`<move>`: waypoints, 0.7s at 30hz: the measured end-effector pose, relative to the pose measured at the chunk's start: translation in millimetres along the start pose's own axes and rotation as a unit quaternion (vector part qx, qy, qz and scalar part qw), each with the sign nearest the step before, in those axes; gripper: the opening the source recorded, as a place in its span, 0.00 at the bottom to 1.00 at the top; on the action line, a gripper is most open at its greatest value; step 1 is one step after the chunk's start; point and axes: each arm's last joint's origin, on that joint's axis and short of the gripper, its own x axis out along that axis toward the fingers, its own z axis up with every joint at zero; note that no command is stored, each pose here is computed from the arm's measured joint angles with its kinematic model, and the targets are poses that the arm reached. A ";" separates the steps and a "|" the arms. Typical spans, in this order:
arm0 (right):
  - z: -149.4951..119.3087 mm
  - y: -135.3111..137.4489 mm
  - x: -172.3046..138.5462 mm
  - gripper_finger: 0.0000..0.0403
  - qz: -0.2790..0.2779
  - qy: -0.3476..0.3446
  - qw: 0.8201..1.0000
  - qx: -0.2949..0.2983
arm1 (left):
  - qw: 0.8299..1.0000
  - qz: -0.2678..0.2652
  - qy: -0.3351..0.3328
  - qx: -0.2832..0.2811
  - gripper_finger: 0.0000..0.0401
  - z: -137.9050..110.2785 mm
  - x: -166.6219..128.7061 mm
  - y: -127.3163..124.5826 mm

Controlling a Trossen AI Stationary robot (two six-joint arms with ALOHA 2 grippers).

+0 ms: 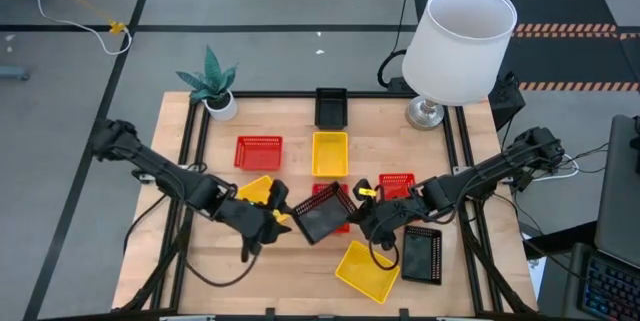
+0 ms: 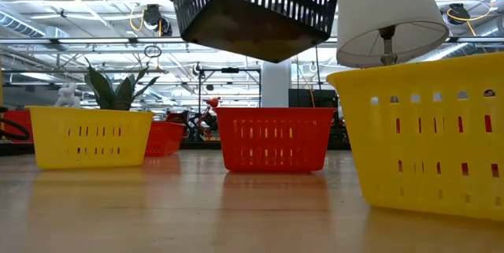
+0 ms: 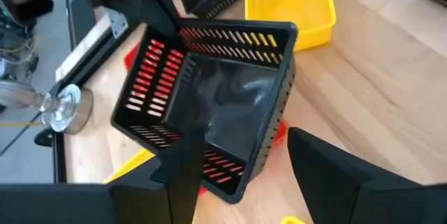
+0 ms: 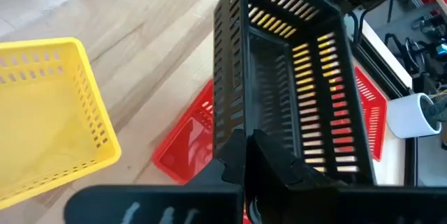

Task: Stack baskets by color
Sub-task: Stack the bottom left black bin on top of the top black bin

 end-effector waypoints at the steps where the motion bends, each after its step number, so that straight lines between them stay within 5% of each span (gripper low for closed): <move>1: 0.0 0.0 0.0 0.01 0.000 0.000 1.000 0.000 | 1.000 -0.003 0.003 0.000 0.50 -0.6 2.4 0.1; 12: 1.2 -0.9 0.0 0.01 -0.005 -0.007 1.000 0.000 | 0.999 -0.010 0.033 0.013 0.38 -5.8 23.4 -1.6; 21: 1.9 -1.4 0.0 0.01 -0.007 -0.010 1.000 0.001 | 0.999 -0.015 0.038 0.030 0.13 -8.3 25.9 1.2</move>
